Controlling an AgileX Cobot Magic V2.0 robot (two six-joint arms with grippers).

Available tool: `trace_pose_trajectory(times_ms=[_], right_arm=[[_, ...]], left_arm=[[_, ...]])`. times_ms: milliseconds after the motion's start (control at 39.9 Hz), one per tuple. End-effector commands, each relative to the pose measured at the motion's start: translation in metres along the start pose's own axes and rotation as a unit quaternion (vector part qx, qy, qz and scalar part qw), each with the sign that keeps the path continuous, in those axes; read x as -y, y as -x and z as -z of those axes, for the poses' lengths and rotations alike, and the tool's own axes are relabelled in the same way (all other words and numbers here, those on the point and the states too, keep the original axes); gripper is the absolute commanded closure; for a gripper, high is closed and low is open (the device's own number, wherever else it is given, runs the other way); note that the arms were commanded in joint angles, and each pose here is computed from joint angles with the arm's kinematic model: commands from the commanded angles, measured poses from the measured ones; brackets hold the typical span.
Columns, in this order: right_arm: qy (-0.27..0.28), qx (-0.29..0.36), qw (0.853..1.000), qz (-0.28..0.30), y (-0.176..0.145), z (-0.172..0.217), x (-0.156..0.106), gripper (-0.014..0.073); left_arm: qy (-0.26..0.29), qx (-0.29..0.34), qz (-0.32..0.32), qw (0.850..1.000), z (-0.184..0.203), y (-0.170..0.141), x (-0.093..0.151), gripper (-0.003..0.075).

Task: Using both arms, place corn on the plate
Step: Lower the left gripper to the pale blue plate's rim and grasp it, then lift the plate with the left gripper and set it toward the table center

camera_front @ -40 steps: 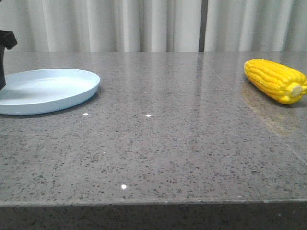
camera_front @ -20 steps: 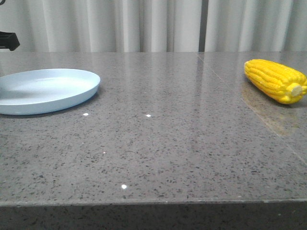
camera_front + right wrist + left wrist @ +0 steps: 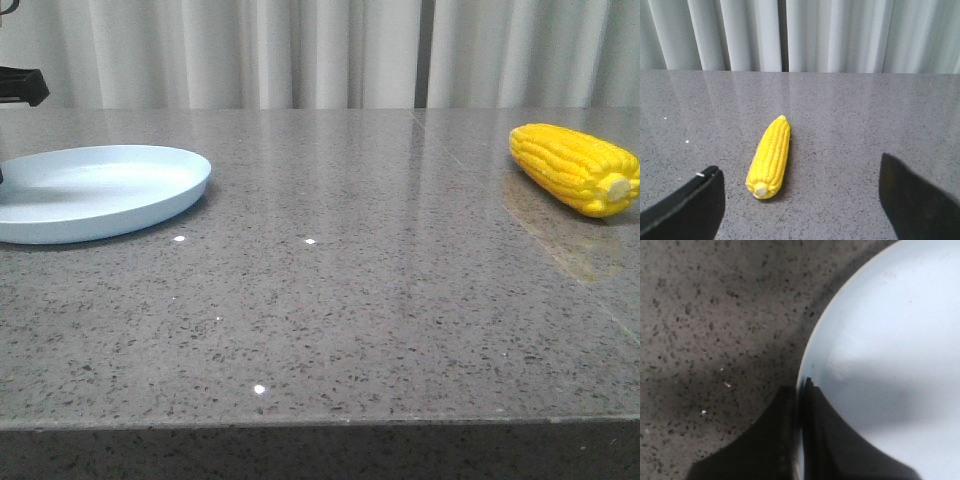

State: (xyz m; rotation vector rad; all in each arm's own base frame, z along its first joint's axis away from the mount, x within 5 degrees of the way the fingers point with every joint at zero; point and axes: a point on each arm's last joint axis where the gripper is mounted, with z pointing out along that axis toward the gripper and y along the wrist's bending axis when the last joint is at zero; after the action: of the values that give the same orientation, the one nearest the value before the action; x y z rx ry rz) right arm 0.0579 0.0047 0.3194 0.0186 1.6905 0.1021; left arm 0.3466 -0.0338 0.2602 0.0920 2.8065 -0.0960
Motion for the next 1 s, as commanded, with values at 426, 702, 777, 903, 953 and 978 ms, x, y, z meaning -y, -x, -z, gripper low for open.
trace_pose_trajectory(times_ms=[426,702,777,903,953,978], right_arm=[[-0.001,0.046,0.999,0.001,0.015,0.000,0.000,-0.0050],[-0.001,0.046,0.999,0.001,0.015,0.000,0.000,-0.0050],[-0.001,0.046,0.999,0.001,0.015,0.000,0.000,-0.0050],[-0.001,0.046,0.999,0.001,0.015,0.000,0.000,-0.0050],[-0.001,0.046,0.999,0.001,0.015,0.000,0.000,-0.0050],[-0.001,0.046,0.999,0.001,0.015,0.000,0.000,-0.0050]], left_arm=[[-0.198,0.157,0.074,0.965,0.072,0.010,0.062,0.0740],[-0.222,0.114,0.045,0.967,0.037,0.008,0.109,0.0740],[-0.220,0.098,0.048,0.969,0.027,0.008,0.111,0.0740],[-0.216,0.091,0.048,0.971,0.020,0.009,0.112,0.0740],[-0.216,0.091,0.048,0.971,0.020,0.009,0.112,0.0738],[-0.216,0.091,0.048,0.971,0.020,0.009,0.112,0.0736]])
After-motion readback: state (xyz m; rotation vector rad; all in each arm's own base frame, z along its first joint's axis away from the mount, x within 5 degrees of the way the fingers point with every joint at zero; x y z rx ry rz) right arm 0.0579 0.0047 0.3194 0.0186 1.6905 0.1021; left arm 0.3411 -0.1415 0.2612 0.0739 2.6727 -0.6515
